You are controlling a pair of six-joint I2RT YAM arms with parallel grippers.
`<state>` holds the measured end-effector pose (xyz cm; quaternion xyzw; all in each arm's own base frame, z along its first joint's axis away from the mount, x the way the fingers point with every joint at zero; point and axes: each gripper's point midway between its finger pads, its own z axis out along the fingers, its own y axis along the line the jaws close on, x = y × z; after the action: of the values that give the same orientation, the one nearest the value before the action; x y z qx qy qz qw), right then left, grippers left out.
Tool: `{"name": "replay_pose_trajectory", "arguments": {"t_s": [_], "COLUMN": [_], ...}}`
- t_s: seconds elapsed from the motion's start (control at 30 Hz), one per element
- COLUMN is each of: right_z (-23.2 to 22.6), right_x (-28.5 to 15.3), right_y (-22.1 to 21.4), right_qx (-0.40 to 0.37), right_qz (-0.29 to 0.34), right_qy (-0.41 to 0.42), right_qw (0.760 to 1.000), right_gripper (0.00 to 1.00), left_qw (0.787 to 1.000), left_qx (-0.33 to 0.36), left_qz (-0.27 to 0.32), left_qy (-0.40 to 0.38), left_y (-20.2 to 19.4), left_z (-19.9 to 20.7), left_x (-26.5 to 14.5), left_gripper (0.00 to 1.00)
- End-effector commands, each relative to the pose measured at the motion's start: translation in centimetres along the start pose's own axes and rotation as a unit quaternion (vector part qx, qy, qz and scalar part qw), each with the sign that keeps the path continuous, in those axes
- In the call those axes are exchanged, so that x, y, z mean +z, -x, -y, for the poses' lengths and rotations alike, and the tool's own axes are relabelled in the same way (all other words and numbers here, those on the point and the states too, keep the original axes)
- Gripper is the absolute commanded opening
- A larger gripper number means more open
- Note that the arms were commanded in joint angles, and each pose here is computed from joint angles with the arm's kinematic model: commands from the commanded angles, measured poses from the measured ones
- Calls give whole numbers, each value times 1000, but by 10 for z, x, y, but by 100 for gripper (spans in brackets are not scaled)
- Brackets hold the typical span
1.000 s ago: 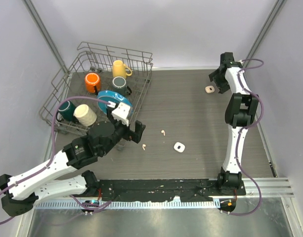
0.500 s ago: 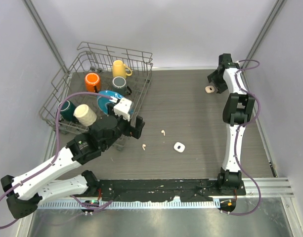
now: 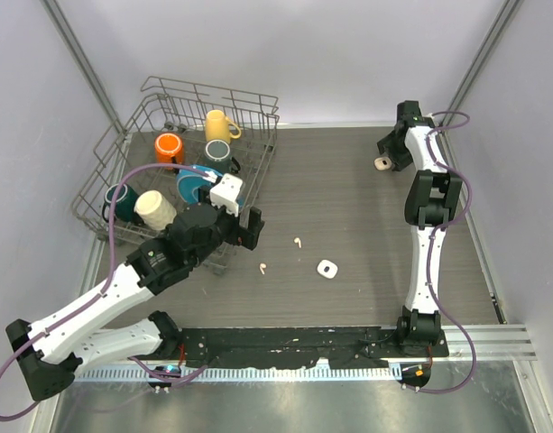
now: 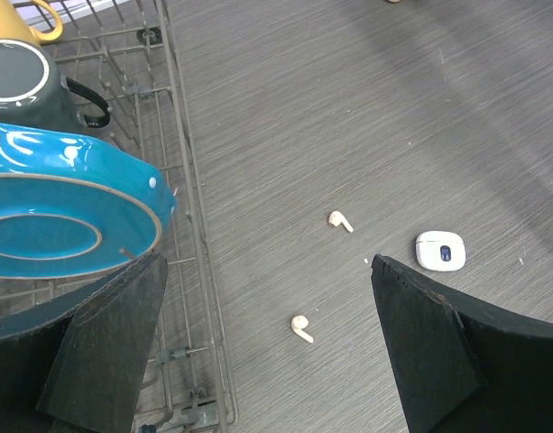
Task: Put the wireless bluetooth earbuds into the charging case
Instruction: Pick up the charging case at the center of the board.
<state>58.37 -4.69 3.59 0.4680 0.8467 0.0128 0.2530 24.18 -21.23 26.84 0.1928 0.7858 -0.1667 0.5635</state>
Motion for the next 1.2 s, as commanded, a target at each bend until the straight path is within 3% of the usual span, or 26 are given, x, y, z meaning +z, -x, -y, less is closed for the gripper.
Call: {"name": "replay_pose_trajectory", "arguments": {"t_s": [0.0,0.43,0.7,1.17], "right_z": [-3,6,4,5], "right_x": [-2,6,8,7], "right_y": [1,-25,-34,-52], "right_qx": [-17,-41,-34,-43], "right_qz": [7,-14,-27,-36], "right_qy": [4,-8,-1,-5], "right_qw": [1000,999,999,998], "right_gripper": [72,64,69,57], "left_qw": [999,999,1000,1000], "left_qx": [-17,-23,-22,-21], "left_qz": [27,22,17,12], "left_qy": [-11,-15,-14,-11], "left_y": [24,22,20,17], "left_z": [3,4,3,0], "left_x": [-4,-2,-1,-3], "left_gripper": [100,100,100,100]}}
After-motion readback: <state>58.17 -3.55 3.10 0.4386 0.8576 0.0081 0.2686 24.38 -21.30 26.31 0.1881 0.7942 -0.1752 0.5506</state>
